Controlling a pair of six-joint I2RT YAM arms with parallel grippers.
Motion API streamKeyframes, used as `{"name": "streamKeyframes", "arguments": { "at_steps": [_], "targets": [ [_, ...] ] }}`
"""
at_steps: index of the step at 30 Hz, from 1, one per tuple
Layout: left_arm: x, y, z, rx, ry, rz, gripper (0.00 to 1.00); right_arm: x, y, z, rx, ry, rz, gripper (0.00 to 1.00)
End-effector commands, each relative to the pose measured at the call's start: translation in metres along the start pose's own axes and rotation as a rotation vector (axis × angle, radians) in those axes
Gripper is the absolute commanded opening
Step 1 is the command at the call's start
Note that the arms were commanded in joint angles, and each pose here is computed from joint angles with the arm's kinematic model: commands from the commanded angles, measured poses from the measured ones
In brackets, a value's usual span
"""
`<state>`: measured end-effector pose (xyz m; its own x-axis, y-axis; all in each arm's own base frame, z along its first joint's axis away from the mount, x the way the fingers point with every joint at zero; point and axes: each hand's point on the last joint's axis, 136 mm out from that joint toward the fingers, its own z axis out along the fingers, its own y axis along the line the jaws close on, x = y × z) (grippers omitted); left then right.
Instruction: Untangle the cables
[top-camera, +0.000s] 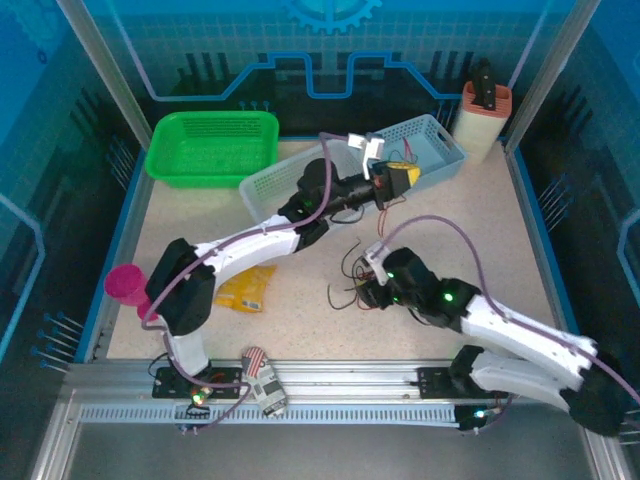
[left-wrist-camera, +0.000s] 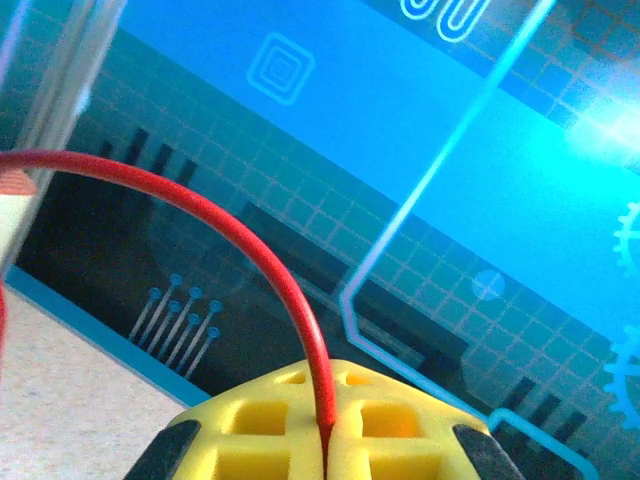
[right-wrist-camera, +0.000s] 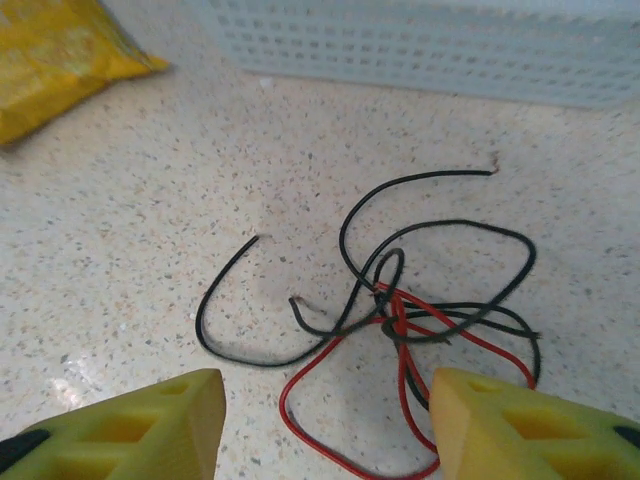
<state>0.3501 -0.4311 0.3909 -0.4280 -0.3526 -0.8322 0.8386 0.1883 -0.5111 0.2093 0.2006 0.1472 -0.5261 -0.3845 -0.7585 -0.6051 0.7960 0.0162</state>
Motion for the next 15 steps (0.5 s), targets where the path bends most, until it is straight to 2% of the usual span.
{"name": "streamKeyframes", "arguments": {
  "at_steps": [1, 3, 7, 11, 15],
  "targets": [
    [-0.029, -0.01, -0.021, -0.027, -0.048, 0.082, 0.0, -0.005, -0.015, -0.025, 0.042, -0.14, 0.075, 0.59],
    [-0.034, -0.005, -0.031, -0.057, -0.045, 0.089, 0.0, -0.003, -0.031, -0.043, 0.072, -0.206, 0.153, 0.63],
    [-0.043, 0.005, -0.055, -0.138, -0.027, 0.094, 0.0, 0.009, -0.067, -0.066, 0.171, -0.27, 0.347, 0.82],
    [-0.05, 0.01, -0.079, -0.207, 0.002, 0.123, 0.0, 0.02, -0.086, -0.069, 0.204, -0.228, 0.494, 0.84],
    [-0.06, 0.022, -0.104, -0.272, -0.02, 0.094, 0.0, 0.017, -0.092, -0.058, 0.144, -0.154, 0.628, 0.83]
  ]
}}
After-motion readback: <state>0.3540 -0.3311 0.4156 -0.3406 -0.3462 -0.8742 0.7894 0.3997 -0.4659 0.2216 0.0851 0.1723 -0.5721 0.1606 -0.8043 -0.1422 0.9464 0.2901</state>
